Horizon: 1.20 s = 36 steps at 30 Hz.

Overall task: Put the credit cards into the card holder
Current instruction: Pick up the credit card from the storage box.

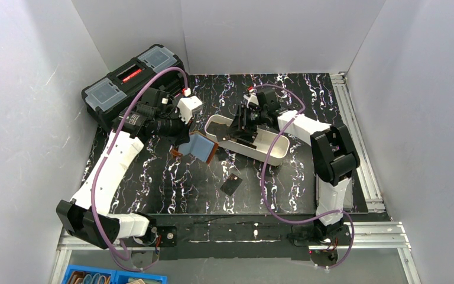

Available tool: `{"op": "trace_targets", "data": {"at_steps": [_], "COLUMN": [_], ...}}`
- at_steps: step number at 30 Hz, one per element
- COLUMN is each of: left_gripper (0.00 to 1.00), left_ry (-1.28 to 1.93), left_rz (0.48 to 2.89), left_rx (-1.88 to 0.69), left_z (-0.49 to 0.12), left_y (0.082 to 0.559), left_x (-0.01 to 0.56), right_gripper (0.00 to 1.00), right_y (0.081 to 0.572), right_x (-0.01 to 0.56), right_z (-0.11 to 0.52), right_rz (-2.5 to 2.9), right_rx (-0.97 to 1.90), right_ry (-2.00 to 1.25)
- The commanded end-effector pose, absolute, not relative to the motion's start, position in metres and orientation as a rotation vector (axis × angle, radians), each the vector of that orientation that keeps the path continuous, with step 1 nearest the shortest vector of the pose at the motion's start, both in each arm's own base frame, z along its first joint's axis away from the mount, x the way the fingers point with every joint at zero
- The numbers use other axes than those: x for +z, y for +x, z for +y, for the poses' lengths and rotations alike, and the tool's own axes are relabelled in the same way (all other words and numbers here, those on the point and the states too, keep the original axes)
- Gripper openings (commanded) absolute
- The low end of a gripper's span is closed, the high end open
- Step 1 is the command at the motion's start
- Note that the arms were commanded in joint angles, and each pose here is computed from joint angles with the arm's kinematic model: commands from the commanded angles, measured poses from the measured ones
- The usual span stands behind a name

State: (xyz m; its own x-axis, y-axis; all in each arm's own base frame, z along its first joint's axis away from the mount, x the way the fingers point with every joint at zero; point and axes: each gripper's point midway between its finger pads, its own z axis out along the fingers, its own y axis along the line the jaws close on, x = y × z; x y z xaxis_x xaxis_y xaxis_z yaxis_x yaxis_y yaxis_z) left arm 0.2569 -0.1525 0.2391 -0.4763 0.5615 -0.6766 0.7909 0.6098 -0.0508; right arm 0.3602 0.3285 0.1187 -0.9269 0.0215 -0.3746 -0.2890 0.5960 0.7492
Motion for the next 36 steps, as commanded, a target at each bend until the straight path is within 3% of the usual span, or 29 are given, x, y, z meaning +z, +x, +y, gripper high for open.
{"op": "trace_targets", "data": {"at_steps": [1, 19, 26, 32, 36], "left_gripper": [0.0, 0.0, 0.0, 0.0, 0.0], "left_ry": [1.046, 1.038, 1.038, 1.03, 1.014], "left_rz": [2.188, 2.171, 2.172, 2.182, 2.194], "left_rx": [-0.508, -0.496, -0.493, -0.475, -0.448], "left_z": [-0.154, -0.153, -0.152, -0.15, -0.147], "left_y": [0.252, 0.253, 0.252, 0.253, 0.256], "left_x": [0.249, 0.257, 0.257, 0.257, 0.257], "right_gripper": [0.5, 0.46, 0.28, 0.02, 0.01], "right_y": [0.36, 0.354, 0.353, 0.347, 0.343], "right_x": [0.117, 0.101, 0.095, 0.105, 0.118], "right_z": [0.334, 0.347, 0.35, 0.352, 0.351], "right_rz": [2.458, 2.487, 2.482, 2.431, 2.395], "right_rx": [1.291, 1.315, 1.356, 1.418, 1.445], "right_ry": [-0.228, -0.194, -0.159, -0.16, -0.185]}}
